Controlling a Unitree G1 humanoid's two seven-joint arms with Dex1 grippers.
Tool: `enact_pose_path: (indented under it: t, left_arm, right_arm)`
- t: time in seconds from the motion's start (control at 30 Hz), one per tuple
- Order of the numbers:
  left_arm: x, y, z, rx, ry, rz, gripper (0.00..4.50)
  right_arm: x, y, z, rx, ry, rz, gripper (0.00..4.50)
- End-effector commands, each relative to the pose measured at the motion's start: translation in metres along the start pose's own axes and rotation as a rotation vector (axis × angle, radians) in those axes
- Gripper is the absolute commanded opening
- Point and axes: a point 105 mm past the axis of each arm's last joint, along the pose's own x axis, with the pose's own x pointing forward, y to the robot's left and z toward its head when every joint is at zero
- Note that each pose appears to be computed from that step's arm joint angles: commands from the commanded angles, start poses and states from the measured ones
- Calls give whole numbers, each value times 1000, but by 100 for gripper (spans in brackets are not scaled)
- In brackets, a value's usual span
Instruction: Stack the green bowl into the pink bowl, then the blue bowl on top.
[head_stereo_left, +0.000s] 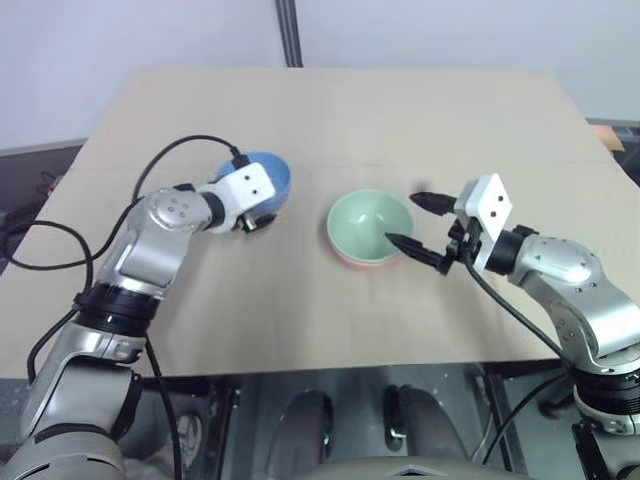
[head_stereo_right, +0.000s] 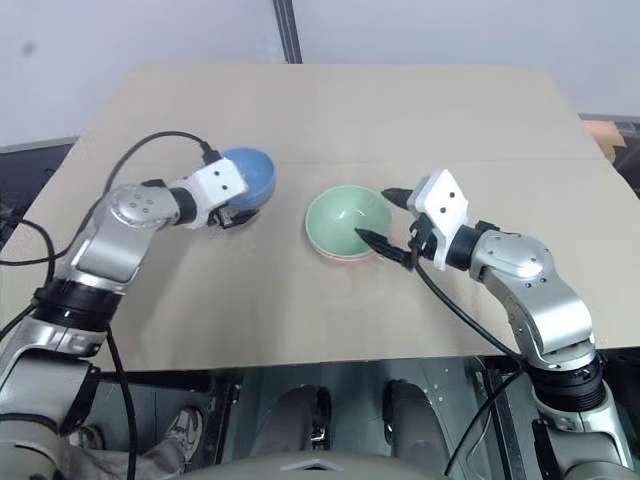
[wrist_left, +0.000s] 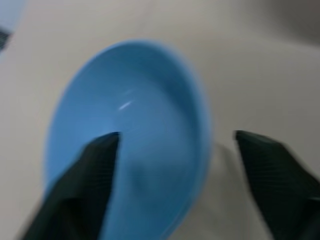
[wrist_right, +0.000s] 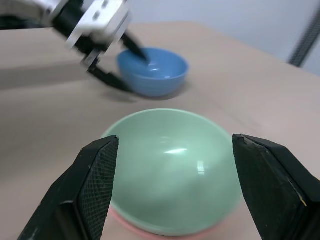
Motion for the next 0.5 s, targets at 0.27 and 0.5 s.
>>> enact_pose_path:
  t: [0.27,0.5]
  left_arm:
    - [-8,7,33,33,-147,-81,0]
    - [-44,-7,115,113,-496,-176,0]
  right_arm:
    - [-13,-3,25,21,-107,-61,433]
    - [-27,-17,23,-5,-109,-171,446]
